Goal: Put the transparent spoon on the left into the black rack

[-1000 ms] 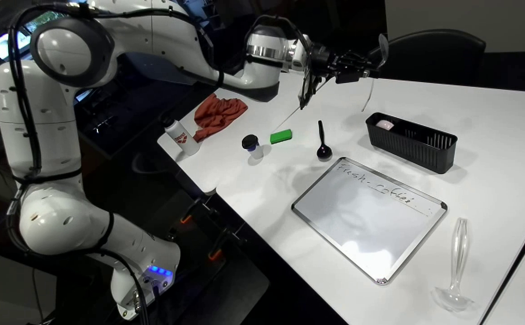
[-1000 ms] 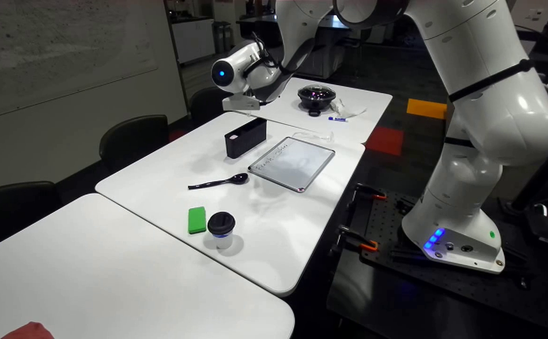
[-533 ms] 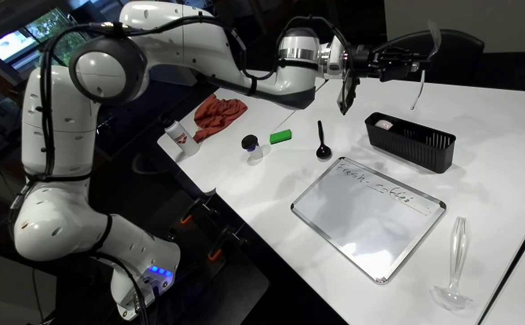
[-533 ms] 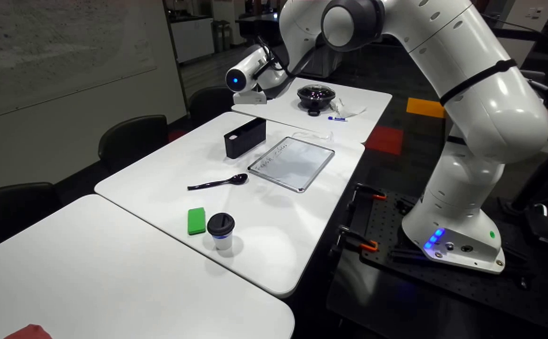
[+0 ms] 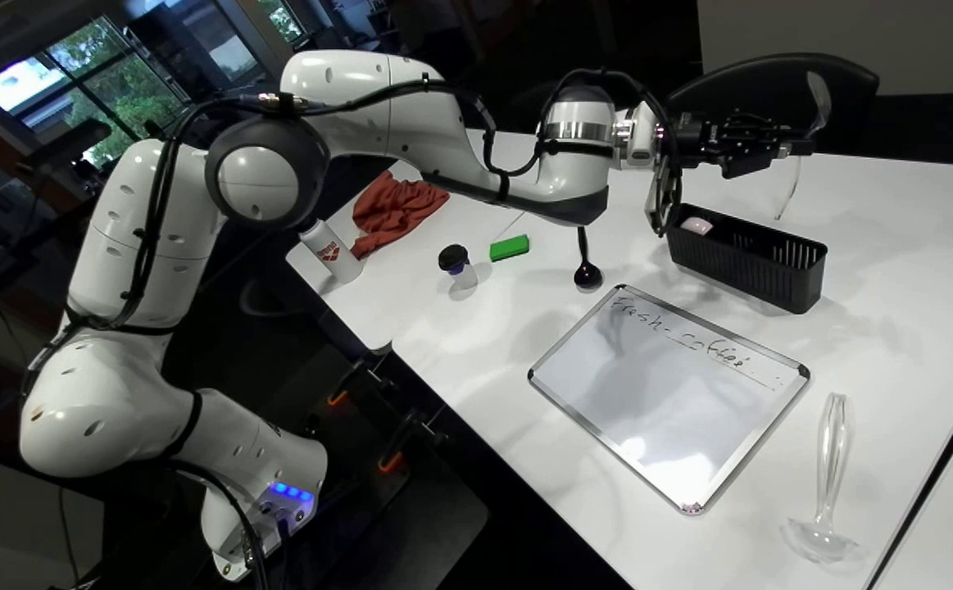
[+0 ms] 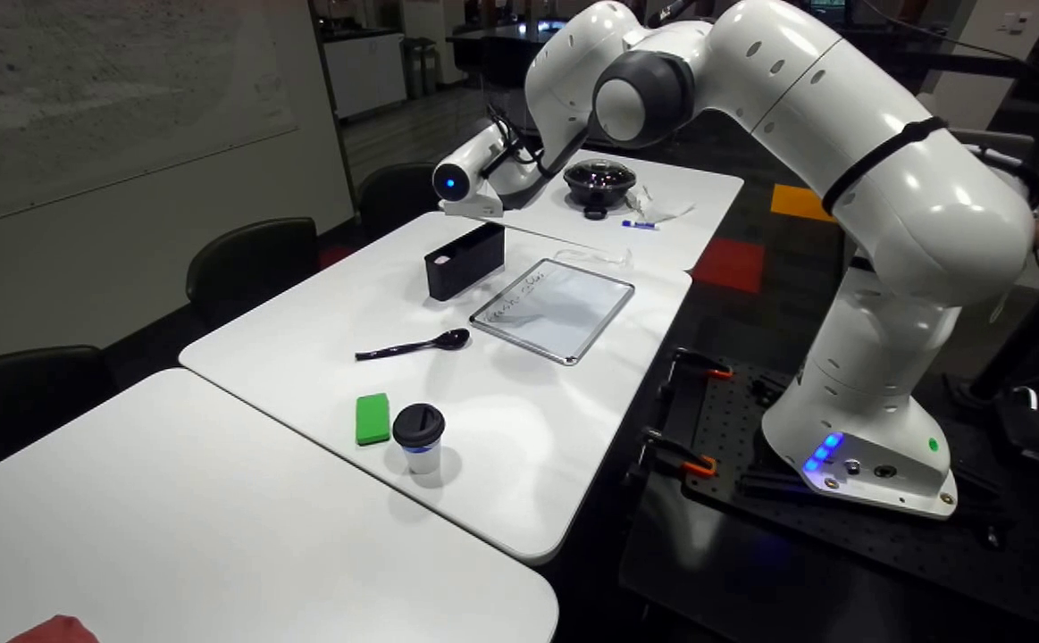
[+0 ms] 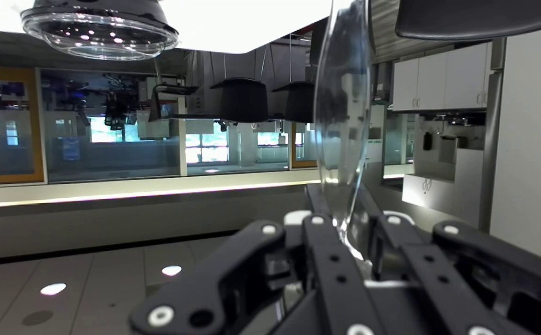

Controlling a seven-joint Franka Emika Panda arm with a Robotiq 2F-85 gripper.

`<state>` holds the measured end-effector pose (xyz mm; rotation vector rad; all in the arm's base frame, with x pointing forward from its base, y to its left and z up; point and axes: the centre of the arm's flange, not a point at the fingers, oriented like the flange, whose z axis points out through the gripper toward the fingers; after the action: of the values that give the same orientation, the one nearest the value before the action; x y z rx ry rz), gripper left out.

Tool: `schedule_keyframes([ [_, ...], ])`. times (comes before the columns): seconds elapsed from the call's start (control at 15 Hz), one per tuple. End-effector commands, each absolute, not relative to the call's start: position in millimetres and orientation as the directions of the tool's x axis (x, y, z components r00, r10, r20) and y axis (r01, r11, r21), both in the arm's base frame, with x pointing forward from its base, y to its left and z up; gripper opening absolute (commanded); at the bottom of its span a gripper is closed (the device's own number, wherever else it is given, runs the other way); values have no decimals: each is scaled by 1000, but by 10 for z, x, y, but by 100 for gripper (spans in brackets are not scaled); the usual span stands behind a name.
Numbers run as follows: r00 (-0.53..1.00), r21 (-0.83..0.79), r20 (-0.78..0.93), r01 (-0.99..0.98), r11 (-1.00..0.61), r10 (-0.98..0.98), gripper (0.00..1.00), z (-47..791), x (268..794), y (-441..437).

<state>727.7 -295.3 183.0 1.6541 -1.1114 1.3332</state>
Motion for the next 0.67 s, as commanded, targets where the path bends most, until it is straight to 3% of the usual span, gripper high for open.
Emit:
schedule_keyframes([
  [0.0,53,-8,986,-934,-358,-158,5,1629,7463,-3034],
  [0.6,71,14,982,-951,-310,-175,5,1114,7422,-3179],
])
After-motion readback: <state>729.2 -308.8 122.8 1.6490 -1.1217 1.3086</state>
